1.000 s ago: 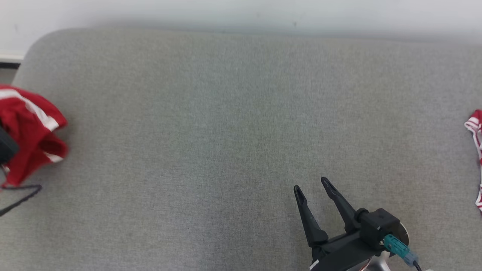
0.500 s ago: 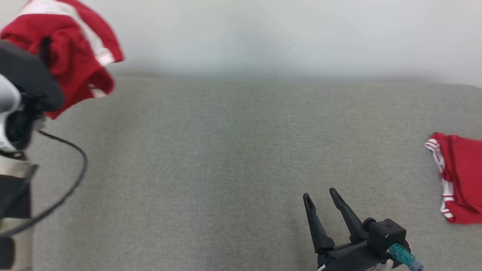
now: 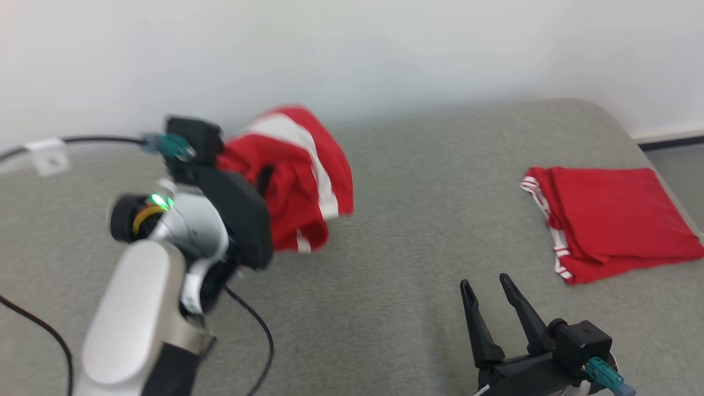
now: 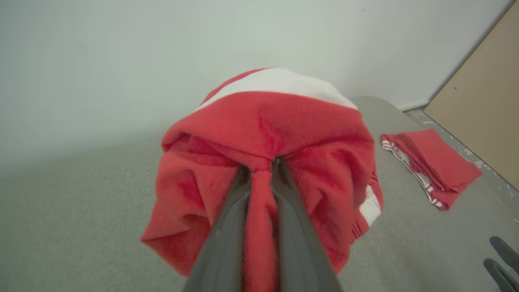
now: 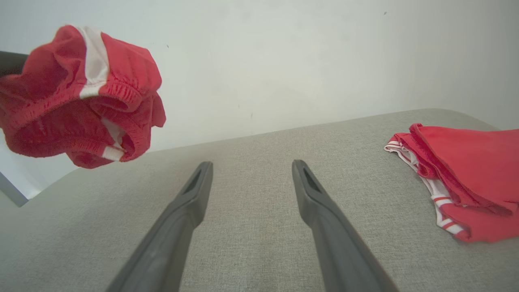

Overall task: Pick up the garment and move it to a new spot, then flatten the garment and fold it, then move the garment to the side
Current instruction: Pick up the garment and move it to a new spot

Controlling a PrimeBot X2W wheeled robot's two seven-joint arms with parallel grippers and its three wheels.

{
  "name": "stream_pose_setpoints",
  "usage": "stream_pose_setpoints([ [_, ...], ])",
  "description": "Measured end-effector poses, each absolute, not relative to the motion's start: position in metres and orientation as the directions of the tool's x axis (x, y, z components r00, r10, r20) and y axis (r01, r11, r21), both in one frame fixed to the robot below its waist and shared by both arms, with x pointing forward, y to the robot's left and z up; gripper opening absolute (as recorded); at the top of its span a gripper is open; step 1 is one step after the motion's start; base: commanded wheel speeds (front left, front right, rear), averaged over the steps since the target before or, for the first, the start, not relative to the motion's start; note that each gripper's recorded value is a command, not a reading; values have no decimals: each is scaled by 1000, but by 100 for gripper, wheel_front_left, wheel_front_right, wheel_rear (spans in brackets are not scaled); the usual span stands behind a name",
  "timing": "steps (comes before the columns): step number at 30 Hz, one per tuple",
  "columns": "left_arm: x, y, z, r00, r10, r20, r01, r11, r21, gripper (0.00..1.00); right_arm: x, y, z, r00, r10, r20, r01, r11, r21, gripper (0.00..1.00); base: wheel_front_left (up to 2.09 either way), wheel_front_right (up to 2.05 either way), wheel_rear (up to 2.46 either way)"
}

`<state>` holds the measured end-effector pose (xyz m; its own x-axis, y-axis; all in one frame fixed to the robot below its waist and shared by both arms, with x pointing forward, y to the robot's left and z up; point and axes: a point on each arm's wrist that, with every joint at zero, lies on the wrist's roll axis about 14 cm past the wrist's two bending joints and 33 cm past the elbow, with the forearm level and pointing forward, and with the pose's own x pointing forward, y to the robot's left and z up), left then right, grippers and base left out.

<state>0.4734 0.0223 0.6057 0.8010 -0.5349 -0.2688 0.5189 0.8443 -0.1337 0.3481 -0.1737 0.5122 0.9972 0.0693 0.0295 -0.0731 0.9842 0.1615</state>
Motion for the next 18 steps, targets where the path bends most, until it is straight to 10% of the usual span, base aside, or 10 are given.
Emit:
stream_pose_setpoints([
  [8, 449, -30, 502, 656, -559, -507, 577, 805, -141, 0, 334, -201, 506, 1000, -22, 6, 21, 987, 158, 100, 0, 0, 0],
  [9, 448, -33, 493, 649, -556, -519, 580, 803, -136, 27, 333, -203, 505, 1000, -27, 1, 26, 987, 159, 100, 0, 0, 0],
  [10, 448, -35, 487, 648, -551, -525, 580, 804, -129, 92, 333, -204, 504, 1000, -31, -3, 31, 987, 160, 100, 0, 0, 0],
  [18, 441, -37, 464, 649, -545, -531, 552, 817, -164, 100, 338, -199, 500, 1000, -16, -13, 18, 986, 165, 100, 0, 0, 0],
])
